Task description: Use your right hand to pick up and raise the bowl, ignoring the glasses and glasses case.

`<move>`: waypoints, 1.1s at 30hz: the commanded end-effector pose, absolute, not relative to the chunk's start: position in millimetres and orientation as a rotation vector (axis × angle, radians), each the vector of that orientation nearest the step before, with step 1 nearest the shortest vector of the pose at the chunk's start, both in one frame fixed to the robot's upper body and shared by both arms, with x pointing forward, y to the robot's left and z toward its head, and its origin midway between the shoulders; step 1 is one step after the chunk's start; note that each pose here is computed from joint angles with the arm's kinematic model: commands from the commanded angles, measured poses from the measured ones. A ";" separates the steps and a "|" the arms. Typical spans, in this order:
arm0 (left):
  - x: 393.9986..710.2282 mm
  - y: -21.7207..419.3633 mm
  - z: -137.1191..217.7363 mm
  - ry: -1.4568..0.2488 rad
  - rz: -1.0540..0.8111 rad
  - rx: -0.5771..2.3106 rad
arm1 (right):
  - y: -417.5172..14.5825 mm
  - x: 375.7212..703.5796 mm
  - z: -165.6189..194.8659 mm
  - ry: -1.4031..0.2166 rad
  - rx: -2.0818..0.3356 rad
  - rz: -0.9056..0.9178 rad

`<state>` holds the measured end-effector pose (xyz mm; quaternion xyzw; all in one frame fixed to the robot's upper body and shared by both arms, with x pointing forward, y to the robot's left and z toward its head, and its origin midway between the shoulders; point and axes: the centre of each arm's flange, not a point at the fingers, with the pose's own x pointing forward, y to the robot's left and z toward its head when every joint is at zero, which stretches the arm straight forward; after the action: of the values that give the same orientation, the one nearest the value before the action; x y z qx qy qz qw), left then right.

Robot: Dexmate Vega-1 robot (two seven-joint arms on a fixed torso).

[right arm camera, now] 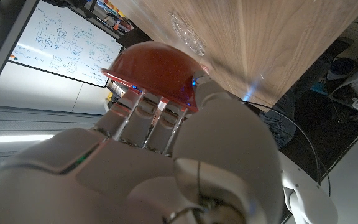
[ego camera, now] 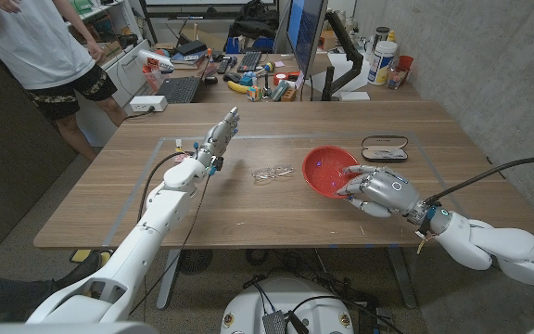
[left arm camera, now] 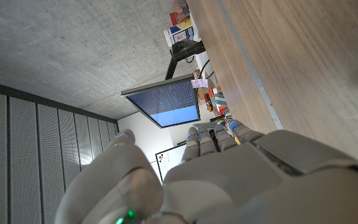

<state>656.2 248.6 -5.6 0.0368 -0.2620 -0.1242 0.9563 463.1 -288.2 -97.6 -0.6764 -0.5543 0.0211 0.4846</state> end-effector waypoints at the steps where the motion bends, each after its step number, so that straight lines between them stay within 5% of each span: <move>1: 657.4 247.0 -5.7 -0.541 -0.255 0.065 | -287.9 449.9 -74.8 -1.373 -1.647 0.031; 33: 653.1 257.8 -3.0 -0.552 -0.250 0.066 | -274.3 436.8 -53.1 -1.425 -1.663 -0.009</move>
<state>654.4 254.3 -5.3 0.0305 -0.2706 -0.1213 0.9545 441.2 -278.9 -56.6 -0.6749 -0.5757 0.0029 0.4616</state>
